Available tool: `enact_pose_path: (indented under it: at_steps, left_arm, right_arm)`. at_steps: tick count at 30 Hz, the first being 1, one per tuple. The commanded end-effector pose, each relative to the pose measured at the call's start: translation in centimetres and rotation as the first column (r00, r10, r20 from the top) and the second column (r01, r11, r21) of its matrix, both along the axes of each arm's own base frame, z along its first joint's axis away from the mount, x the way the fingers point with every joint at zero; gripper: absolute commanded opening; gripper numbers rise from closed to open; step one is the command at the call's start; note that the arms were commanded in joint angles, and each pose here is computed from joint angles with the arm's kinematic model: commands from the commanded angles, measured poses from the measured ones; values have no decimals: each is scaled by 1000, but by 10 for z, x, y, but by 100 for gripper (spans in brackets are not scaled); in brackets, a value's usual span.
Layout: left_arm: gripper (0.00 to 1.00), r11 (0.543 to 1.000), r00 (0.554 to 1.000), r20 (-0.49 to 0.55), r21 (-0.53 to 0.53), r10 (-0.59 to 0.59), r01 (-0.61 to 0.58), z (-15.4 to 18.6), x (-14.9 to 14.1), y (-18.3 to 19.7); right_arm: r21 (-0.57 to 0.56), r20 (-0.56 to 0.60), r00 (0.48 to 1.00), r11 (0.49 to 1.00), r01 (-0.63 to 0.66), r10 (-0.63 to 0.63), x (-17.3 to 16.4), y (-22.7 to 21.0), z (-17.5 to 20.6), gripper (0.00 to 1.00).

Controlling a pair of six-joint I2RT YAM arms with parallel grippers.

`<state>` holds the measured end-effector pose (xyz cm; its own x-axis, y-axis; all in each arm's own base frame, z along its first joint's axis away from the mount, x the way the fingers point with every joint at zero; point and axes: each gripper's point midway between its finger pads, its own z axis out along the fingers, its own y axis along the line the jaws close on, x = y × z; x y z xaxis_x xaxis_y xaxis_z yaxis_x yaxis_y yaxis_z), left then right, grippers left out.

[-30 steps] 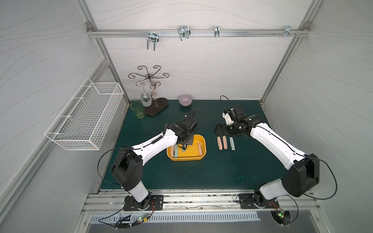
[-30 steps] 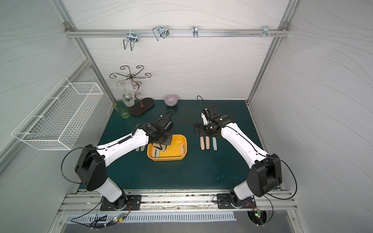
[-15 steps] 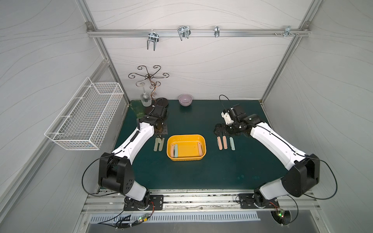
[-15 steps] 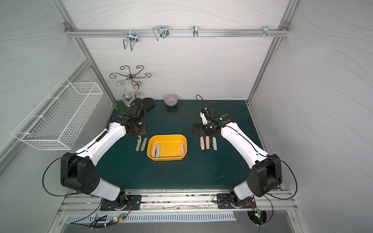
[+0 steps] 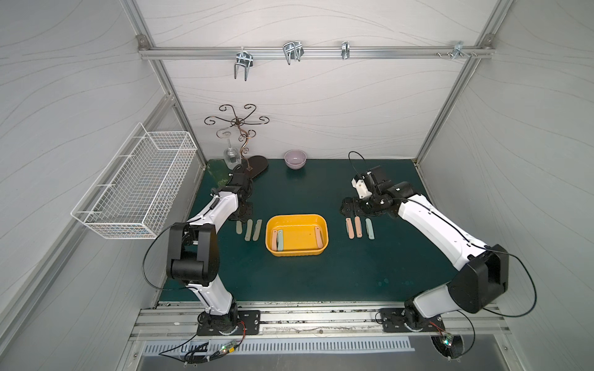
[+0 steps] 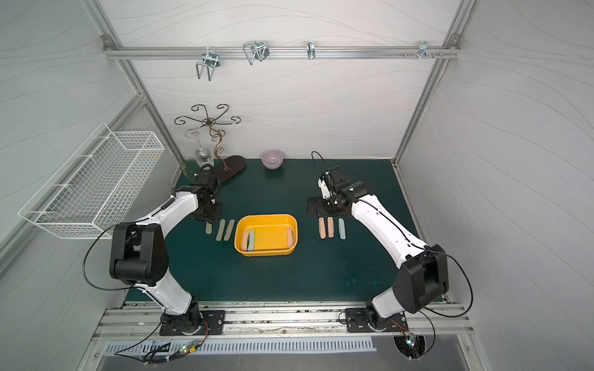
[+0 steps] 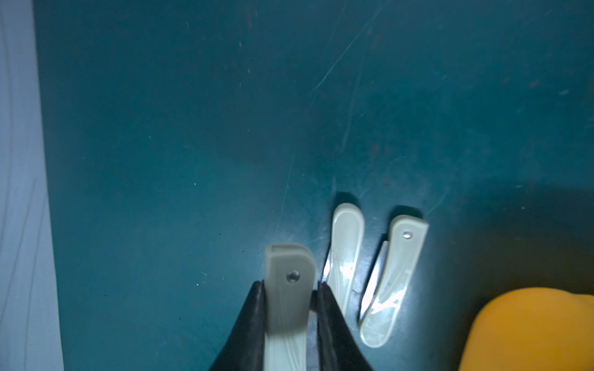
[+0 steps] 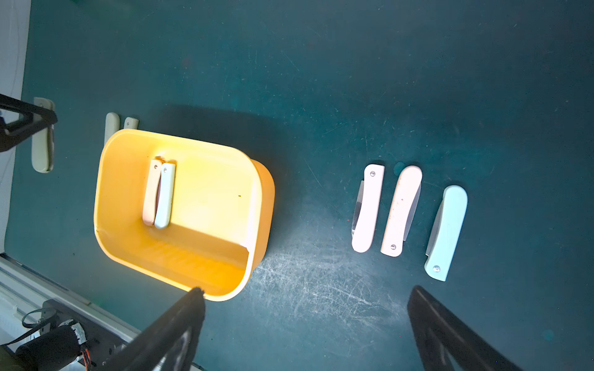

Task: Take the fruit knife out of the storage box
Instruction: Place the fruit knife at the center of the board.

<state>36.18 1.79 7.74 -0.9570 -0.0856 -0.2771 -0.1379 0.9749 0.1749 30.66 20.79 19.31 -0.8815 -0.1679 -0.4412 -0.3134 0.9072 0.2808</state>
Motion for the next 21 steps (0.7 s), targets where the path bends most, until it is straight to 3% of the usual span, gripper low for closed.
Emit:
enact_pose_path:
  at_steps: [1,7,21]
  left_arm:
    - [0,999,999,-22,11,-50,50,-11,3,2]
    - [0,996,994,-73,32,-76,79,-33,0,7]
    - [4,996,995,-56,42,-80,82,-47,16,17]
  right_arm:
    - [-1,-23,1000,1000,-20,20,-4,4,-3,99]
    - [-1,-32,999,1000,-14,14,-4,4,-7,99]
    - [1,-34,999,1000,-8,8,-1,7,-6,99]
